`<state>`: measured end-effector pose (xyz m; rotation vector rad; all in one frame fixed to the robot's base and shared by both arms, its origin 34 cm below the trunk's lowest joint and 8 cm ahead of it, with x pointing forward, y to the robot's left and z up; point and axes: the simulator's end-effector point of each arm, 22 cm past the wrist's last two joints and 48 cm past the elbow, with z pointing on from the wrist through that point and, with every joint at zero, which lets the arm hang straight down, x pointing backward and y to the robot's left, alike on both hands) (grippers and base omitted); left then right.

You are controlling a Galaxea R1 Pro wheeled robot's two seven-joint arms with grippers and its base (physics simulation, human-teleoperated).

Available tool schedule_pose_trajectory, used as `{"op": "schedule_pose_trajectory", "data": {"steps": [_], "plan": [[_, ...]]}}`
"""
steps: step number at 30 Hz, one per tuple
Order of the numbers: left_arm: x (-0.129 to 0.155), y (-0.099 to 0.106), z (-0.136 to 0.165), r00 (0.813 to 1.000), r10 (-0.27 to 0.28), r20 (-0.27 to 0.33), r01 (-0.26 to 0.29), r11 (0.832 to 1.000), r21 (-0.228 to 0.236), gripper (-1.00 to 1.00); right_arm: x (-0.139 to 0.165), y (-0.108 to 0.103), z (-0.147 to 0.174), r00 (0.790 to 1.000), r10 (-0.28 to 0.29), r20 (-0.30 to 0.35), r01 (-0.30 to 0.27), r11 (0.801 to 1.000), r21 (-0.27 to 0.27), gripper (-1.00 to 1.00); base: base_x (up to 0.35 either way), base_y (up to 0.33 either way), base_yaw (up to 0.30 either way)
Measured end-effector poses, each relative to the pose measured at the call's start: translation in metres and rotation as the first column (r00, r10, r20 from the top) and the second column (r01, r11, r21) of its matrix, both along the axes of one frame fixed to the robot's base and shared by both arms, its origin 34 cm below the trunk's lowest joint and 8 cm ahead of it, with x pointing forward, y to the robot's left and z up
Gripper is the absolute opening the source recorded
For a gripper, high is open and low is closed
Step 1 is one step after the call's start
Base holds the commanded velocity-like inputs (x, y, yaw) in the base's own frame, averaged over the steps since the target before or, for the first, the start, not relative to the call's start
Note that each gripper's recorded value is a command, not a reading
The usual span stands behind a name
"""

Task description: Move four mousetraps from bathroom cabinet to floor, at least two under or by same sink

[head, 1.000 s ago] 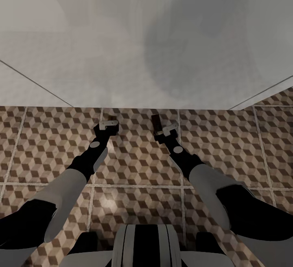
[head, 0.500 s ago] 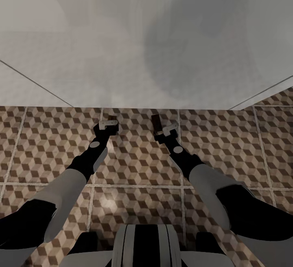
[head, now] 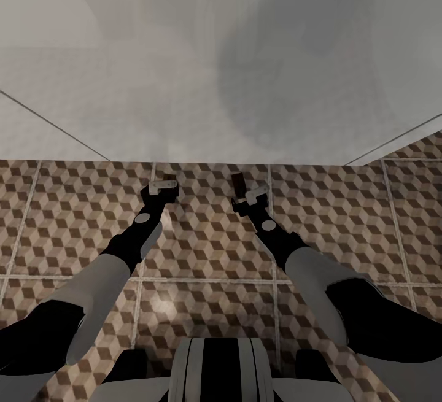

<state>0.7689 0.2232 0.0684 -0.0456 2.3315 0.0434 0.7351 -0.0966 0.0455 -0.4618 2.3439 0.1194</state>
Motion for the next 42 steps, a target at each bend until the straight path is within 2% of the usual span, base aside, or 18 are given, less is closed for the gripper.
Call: {"op": "schedule_pose_trajectory", "data": {"steps": [19,42], "plan": [[0.0005,0.0007,0.0004,1.0,0.001,0.002,-0.001,1.0,0.001,1.0,0.0002,0.0001,0.0001,1.0,0.0,0.001,0.0,1.0,0.001,1.0,-0.012,0.0,0.0],[0.0013,0.0069,0.0006,1.0,0.002,0.005,-0.002,1.0,0.01,1.0,0.0,0.0001,-0.0003,1.0,0.0,0.001,0.0,1.0,0.001,1.0,-0.31,0.0,0.0]]}}
